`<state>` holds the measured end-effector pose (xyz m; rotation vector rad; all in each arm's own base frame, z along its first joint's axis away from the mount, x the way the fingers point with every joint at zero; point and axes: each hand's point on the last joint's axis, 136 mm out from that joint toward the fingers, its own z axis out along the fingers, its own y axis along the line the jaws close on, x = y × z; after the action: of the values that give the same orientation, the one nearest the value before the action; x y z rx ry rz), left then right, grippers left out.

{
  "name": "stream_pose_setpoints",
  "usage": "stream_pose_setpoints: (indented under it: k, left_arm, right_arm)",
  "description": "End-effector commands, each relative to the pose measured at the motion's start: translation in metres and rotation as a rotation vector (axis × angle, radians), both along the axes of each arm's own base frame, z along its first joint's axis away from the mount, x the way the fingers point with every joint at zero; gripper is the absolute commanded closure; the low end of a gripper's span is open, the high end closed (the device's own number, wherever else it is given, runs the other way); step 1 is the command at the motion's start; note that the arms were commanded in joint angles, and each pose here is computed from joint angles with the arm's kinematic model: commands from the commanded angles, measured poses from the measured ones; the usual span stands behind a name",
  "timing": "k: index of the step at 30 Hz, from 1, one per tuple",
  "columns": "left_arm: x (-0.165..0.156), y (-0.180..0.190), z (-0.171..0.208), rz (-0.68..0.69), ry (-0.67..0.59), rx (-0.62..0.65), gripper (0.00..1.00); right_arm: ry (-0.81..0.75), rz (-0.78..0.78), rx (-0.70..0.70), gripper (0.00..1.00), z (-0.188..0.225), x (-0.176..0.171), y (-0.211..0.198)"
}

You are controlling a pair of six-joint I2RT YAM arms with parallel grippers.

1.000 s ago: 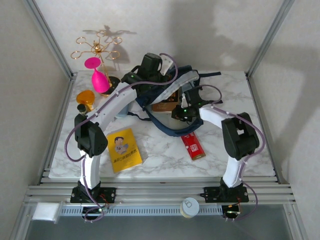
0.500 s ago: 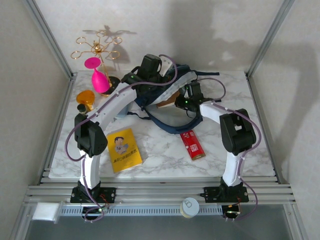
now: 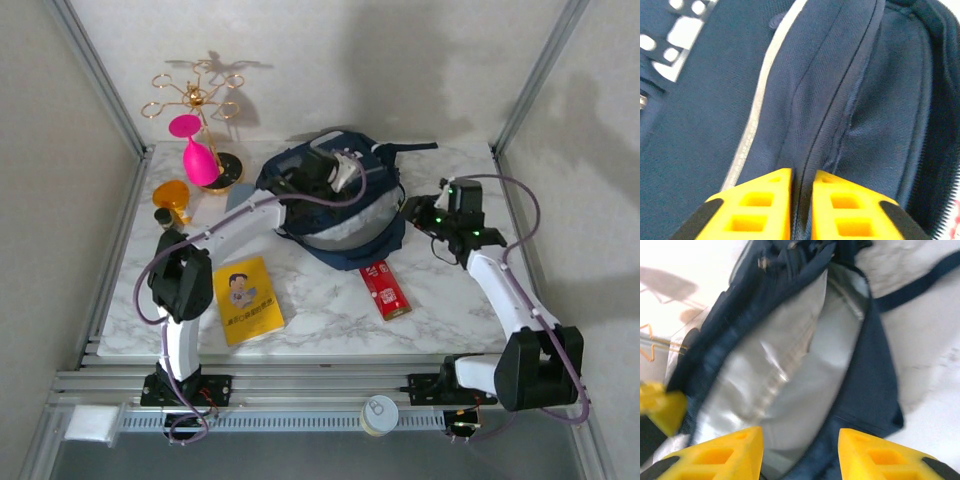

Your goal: Pack books, pencil case, and school supplies into a backpack

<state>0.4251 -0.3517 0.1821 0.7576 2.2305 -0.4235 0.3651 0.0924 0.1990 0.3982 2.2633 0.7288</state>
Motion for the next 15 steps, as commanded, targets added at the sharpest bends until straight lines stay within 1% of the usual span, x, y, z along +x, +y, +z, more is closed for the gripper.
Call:
stream_pose_setpoints:
  k: [1,3,5,6,8,10,13,15]
  left_arm:
    - [-0.028,-0.019,0.007,-0.005,0.008,-0.064,0.79]
    - [-0.040,-0.025,-0.001,0.022,0.023,-0.065,0.67]
    - [-0.054,-0.035,-0.002,0.035,0.023,-0.093,0.56]
    - [-0.064,-0.042,-0.001,0.031,0.002,-0.091,0.49]
    - [-0.084,-0.057,-0.004,0.010,-0.043,-0.059,0.40]
    - [-0.098,-0.067,-0.015,0.002,-0.061,-0.023,0.36]
    - [-0.114,-0.088,-0.038,-0.017,-0.013,-0.018,0.32]
    - [-0.121,-0.102,-0.051,-0.036,-0.020,0.023,0.28]
  right_arm:
    - [0.143,-0.058,0.021,0.53,-0.029,-0.026,-0.024]
    - [0.139,-0.069,0.039,0.52,-0.029,-0.028,-0.033]
    - [0.141,-0.075,0.045,0.51,-0.029,-0.027,-0.038]
    - [0.146,-0.073,0.061,0.50,-0.030,-0.027,-0.040]
    - [0.140,-0.072,0.104,0.48,-0.029,-0.026,-0.044]
    - [0.139,-0.080,0.132,0.46,-0.030,-0.025,-0.048]
    - [0.149,-0.098,0.171,0.42,-0.034,-0.024,-0.058]
    - [0.161,-0.117,0.206,0.40,-0.039,-0.025,-0.064]
